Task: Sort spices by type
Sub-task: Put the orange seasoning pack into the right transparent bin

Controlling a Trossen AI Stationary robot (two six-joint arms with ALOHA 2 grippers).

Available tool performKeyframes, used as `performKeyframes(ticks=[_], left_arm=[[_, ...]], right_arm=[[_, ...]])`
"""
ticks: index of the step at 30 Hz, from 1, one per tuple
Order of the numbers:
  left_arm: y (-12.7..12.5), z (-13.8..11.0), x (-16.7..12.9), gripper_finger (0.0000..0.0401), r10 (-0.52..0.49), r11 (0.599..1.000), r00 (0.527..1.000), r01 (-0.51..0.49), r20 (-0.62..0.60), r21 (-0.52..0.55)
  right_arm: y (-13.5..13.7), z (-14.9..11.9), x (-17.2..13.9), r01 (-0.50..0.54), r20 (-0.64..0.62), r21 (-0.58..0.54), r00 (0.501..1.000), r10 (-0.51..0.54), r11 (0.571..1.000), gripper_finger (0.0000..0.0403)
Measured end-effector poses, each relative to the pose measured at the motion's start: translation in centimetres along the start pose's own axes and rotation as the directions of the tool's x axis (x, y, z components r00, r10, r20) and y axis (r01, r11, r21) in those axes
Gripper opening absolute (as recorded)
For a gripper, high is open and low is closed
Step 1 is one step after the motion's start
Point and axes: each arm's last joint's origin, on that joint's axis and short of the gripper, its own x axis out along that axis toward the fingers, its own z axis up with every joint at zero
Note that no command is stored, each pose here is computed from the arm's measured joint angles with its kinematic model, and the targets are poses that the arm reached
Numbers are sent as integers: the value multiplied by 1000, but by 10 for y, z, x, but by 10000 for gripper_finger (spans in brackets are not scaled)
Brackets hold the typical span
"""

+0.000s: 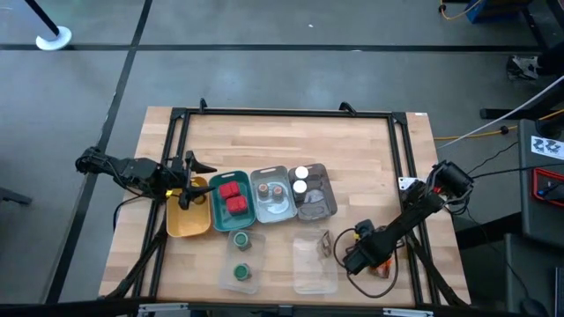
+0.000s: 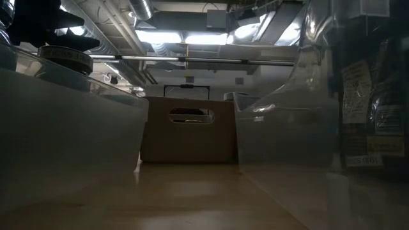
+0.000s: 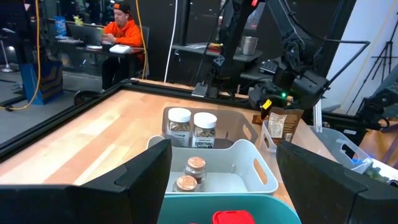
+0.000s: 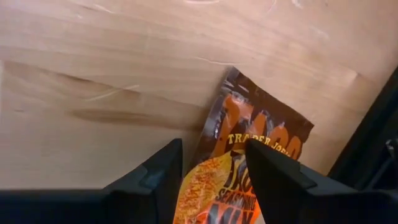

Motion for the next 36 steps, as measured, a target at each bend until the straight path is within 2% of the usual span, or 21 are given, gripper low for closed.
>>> performKeyframes(ticks=[4,7,15,17,21,26,32,36], left_arm=[[0,0,0,274,0,1000,1000,0,0,0],[0,0,0,274,0,1000,1000,0,0,0],[0,0,0,274,0,1000,1000,0,0,0],[0,0,0,274,0,1000,1000,0,0,0],[0,0,0,274,0,1000,1000,0,0,0],[0,0,0,274,0,1000,1000,0,0,0],[0,0,0,274,0,1000,1000,0,0,0],[0,0,0,274,0,1000,1000,0,0,0]], right_arm=[[-1,0,1,16,1,3,1000,-16,1000,175],[-2,0,1,20,-5,3,1000,-20,1000,155],[-4,1,3,49,0,-18,999,-49,999,28],[-4,1,3,47,-4,-25,999,-47,999,10],[-3,1,3,41,-1,-31,999,-41,999,24],[-1,-1,-9,35,61,-84,998,-30,996,7],[-7,-6,-48,143,147,-70,980,-131,987,7],[-10,-11,-81,167,210,-82,967,-147,983,8]])
